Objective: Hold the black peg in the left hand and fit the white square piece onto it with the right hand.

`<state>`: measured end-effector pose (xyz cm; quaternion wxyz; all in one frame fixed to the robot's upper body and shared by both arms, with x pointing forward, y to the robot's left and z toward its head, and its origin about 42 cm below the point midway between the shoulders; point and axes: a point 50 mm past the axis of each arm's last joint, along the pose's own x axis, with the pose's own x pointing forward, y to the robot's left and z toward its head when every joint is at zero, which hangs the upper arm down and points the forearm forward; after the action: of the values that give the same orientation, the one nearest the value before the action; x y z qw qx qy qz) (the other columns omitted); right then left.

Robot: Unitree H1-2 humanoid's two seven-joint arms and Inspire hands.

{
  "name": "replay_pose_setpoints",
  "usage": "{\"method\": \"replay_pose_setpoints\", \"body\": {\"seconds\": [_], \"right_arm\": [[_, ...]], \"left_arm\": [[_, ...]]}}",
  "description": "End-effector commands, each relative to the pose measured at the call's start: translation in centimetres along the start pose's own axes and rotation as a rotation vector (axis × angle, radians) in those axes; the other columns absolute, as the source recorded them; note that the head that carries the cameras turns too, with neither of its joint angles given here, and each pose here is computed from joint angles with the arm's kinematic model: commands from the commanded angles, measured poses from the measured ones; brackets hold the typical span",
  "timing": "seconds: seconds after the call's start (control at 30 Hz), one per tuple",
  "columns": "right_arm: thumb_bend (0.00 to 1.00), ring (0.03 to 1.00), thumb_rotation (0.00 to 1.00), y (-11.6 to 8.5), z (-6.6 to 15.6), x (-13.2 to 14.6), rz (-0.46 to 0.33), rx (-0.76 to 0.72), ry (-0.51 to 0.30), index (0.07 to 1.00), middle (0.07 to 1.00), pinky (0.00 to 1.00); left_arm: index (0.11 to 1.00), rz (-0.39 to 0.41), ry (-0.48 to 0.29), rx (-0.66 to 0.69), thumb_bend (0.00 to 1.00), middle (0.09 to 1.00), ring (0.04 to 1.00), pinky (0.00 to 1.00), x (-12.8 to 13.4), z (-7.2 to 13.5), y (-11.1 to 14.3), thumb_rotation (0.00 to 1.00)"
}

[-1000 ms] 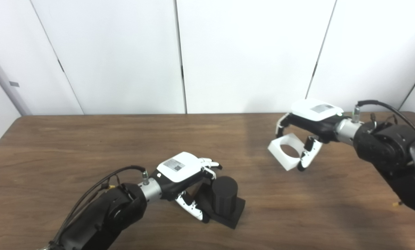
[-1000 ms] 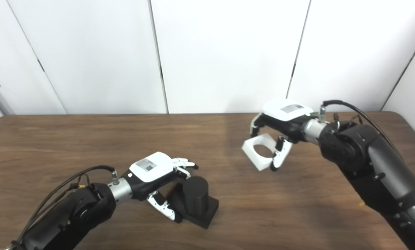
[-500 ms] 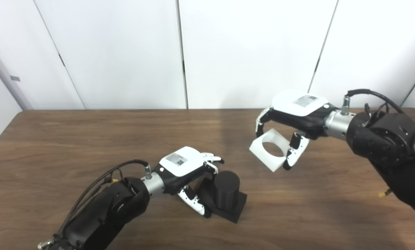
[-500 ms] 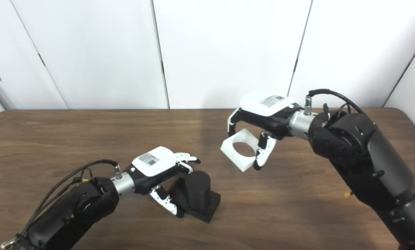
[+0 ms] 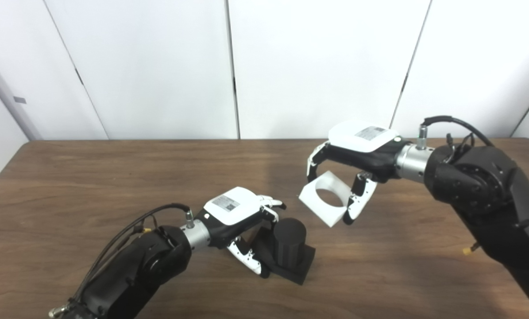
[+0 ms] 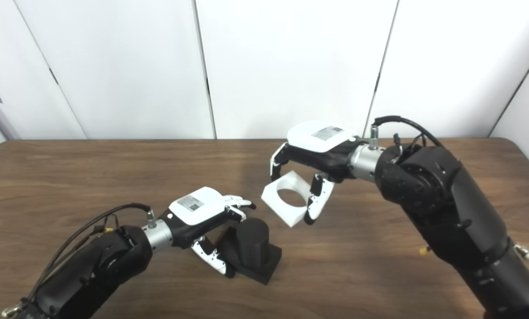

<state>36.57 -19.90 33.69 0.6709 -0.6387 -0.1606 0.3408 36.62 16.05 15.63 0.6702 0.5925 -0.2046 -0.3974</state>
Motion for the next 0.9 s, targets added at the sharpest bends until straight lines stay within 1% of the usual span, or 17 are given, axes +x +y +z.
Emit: {"method": "replay_pose_setpoints", "body": {"seconds": [0.0,0.1,0.43,0.63,0.87], "right_arm": [[0.52,0.787,0.13,-2.5,0.7,-0.1,-0.06,-0.045,-0.017,0.476,0.742,0.75],[0.52,0.792,0.13,-2.3,1.0,0.3,-0.051,-0.042,-0.024,0.476,0.744,0.76],[0.52,0.789,0.13,-1.5,2.1,1.3,-0.029,-0.05,-0.062,0.476,0.745,0.74],[0.52,0.794,0.13,-0.9,2.6,1.9,-0.009,-0.041,-0.08,0.476,0.746,0.75],[0.52,0.778,0.13,0.0,3.2,2.3,0.007,-0.044,-0.098,0.476,0.742,0.73]], "left_arm": [[0.492,-0.171,0.017,0.011,0.52,0.908,0.897,0.73,0.2,0.6,-3.6,0.07],[0.492,-0.172,0.018,0.013,0.52,0.905,0.896,0.72,0.2,0.6,-3.7,0.07],[0.492,-0.169,0.019,0.017,0.52,0.914,0.902,0.73,0.3,0.6,-3.4,0.08],[0.492,-0.167,0.02,0.016,0.52,0.917,0.904,0.73,0.4,0.7,-3.3,0.08],[0.493,-0.165,0.019,0.021,0.52,0.916,0.902,0.71,0.4,0.7,-3.2,0.08]]}}
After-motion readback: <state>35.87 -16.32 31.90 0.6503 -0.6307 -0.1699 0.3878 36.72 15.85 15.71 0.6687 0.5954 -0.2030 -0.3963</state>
